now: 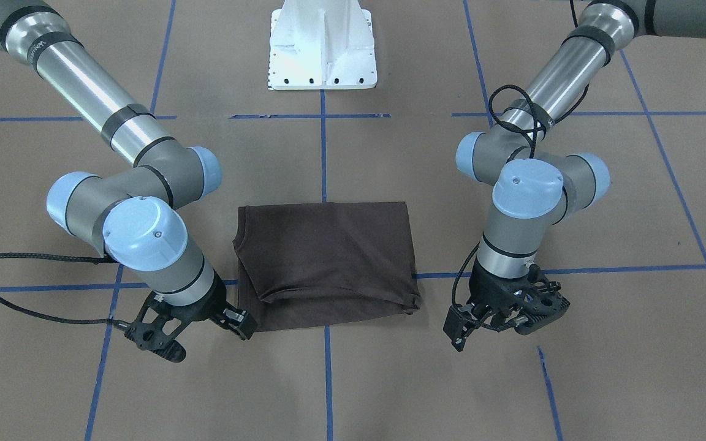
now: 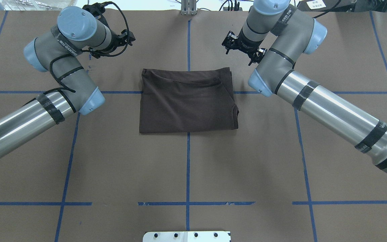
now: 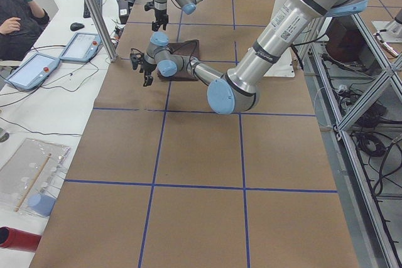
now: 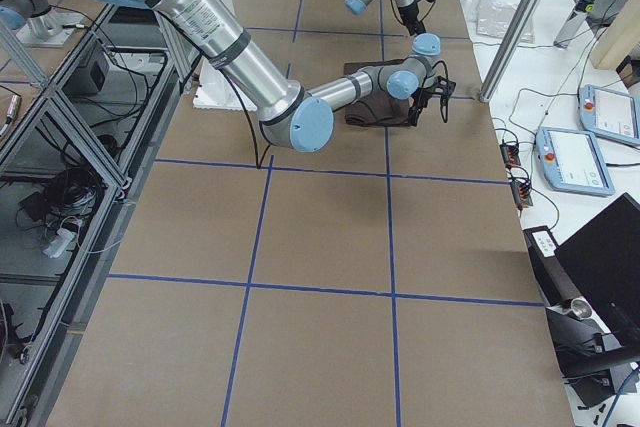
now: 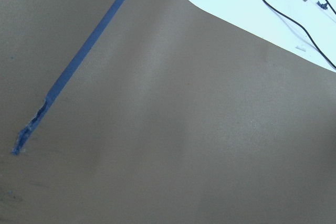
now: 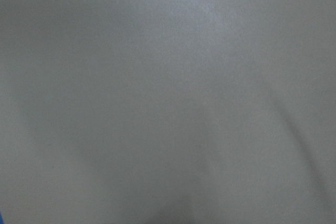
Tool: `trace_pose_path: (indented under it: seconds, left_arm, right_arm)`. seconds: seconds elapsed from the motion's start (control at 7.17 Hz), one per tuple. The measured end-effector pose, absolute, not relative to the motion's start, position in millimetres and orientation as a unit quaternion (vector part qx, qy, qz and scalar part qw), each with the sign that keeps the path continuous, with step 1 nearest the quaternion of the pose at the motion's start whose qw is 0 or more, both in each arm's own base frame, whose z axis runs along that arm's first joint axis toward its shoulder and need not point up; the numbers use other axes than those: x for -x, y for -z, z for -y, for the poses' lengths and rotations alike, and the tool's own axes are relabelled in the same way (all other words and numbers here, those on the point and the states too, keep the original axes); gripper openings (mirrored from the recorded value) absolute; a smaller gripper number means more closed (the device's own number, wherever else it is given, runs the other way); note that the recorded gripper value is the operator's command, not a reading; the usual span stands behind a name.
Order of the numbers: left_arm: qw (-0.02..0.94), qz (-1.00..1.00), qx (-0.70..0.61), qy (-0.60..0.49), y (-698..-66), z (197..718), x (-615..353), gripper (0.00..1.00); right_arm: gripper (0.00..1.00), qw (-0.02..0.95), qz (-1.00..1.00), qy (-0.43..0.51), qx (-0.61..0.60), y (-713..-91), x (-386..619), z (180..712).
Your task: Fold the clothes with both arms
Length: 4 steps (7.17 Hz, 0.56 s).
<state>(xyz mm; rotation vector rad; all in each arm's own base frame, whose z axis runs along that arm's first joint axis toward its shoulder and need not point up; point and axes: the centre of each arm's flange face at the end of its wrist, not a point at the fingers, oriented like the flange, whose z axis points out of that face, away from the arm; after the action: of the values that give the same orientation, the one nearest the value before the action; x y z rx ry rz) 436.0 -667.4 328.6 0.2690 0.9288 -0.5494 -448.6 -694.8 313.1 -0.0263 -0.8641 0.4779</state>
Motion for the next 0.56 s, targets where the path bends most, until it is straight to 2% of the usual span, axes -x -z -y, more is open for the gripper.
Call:
trace_pose_path:
  seconds: [0.28, 0.56]
  left_arm:
    - [0.854, -0.465, -0.135, 0.190, -343.8, 640.1, -369.4, 1.00]
    - [0.881, -0.426, -0.180, 0.096, -391.8, 609.4, -240.0, 1.00]
  right_arm:
    - [1.00, 0.913, 0.377, -0.151, -0.032, -370.0, 350.5, 719.1]
    - [1.00, 0.941, 0.327, -0.054, -0.062, -444.4, 203.7, 705.4]
